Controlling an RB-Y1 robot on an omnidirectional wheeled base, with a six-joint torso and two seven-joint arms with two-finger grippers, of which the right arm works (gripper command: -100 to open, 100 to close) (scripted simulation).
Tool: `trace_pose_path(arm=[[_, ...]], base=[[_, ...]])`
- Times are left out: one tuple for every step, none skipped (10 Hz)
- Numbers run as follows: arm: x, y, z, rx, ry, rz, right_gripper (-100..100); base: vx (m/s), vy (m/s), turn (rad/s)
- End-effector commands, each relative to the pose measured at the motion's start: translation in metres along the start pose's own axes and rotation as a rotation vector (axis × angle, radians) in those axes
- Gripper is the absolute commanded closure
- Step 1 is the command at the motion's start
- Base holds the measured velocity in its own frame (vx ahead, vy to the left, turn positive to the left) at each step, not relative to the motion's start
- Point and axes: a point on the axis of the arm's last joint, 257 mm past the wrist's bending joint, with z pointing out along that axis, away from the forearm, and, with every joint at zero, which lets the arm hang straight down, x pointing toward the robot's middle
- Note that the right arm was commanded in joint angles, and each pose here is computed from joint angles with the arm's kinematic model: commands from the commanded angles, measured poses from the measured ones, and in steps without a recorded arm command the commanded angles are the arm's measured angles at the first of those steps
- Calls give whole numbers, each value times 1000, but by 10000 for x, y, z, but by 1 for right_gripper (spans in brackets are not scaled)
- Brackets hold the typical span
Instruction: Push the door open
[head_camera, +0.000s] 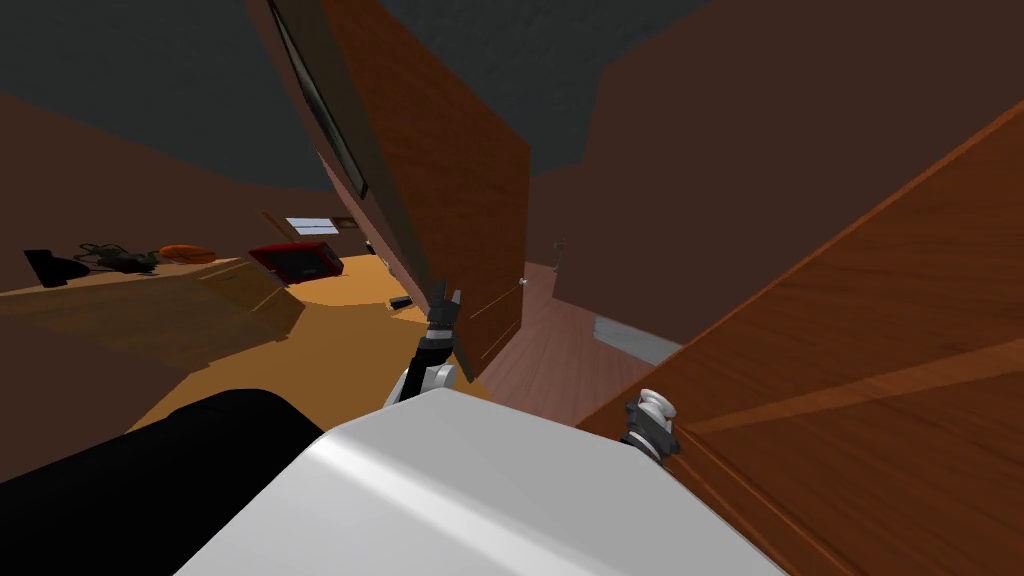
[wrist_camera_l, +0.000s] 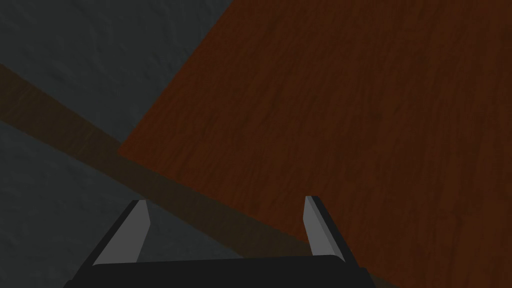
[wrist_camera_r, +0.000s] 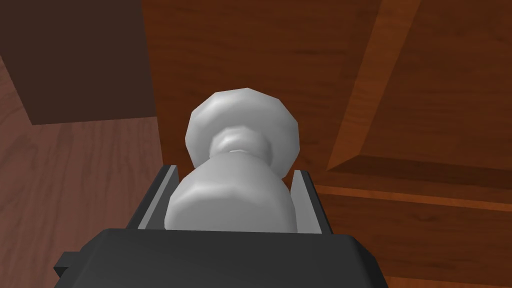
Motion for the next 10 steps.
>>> trace_pose_path(arm=[[57, 199, 41, -40, 13, -4, 100], [56, 276, 48, -60, 13, -2, 100], [55, 351, 53, -80, 13, 0, 100], [52, 420, 55, -98, 12, 2, 100], [49, 486, 55, -116, 11, 4, 100], [45, 547, 53, -133, 10, 6, 100], [40, 603, 49, -148, 9, 9, 100], [35, 654, 45, -163, 7, 11, 100], [30, 694, 39, -175, 6, 13, 100], [25, 731, 33, -186, 5, 15, 100]], base=[[167, -64, -45], [144, -49, -59], [171, -46, -86], [187, -56, -66], [212, -52, -44], [237, -47, -60], [215, -49, -73], [203, -59, -56], [179, -64, -67], [167, -44, -52]])
